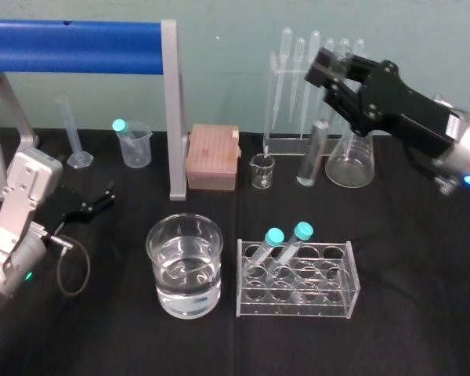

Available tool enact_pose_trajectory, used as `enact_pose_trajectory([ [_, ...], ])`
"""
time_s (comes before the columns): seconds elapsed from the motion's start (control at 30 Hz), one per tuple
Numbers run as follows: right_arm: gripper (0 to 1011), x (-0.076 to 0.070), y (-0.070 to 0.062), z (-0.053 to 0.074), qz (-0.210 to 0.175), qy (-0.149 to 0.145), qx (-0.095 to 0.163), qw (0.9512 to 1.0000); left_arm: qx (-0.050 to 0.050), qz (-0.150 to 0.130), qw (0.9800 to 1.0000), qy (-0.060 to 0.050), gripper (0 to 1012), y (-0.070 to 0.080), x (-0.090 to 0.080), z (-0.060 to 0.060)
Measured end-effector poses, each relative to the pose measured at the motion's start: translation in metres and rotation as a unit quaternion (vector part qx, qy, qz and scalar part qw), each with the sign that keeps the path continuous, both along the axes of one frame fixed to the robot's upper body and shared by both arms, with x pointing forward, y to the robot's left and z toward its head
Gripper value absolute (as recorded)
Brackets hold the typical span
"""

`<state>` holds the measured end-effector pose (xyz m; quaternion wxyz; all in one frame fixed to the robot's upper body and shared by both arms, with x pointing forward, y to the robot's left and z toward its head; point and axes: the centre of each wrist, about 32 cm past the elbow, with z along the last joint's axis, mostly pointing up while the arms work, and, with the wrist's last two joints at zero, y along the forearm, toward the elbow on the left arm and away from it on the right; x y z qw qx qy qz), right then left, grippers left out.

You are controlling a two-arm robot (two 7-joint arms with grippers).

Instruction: Hold the test tube with one hand and immerse one end into the beaker, then return it to the test tube rack.

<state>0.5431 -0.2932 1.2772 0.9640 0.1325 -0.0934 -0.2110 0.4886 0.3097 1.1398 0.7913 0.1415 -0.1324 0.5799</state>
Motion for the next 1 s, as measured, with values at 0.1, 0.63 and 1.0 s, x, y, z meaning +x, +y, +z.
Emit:
enact_pose_trajectory([
  [0.1,225,-0.008,-0.008,-0.004,-0.016,0.012,-0.003,0.9998,0.0,0.0,1.0,0.0,1000,0.0,0.0,0.0],
  [0.63,225,-0.035,-0.035,-0.028,-0.091,0.077,-0.04,0.9921,0.0,0.0,1.0,0.0,1000,0.0,0.0,0.0],
  [1.0,225,-0.025,-0.029,-0.043,-0.076,0.11,-0.046,0.9899,0.0,0.0,1.0,0.0,1000,0.0,0.0,0.0],
])
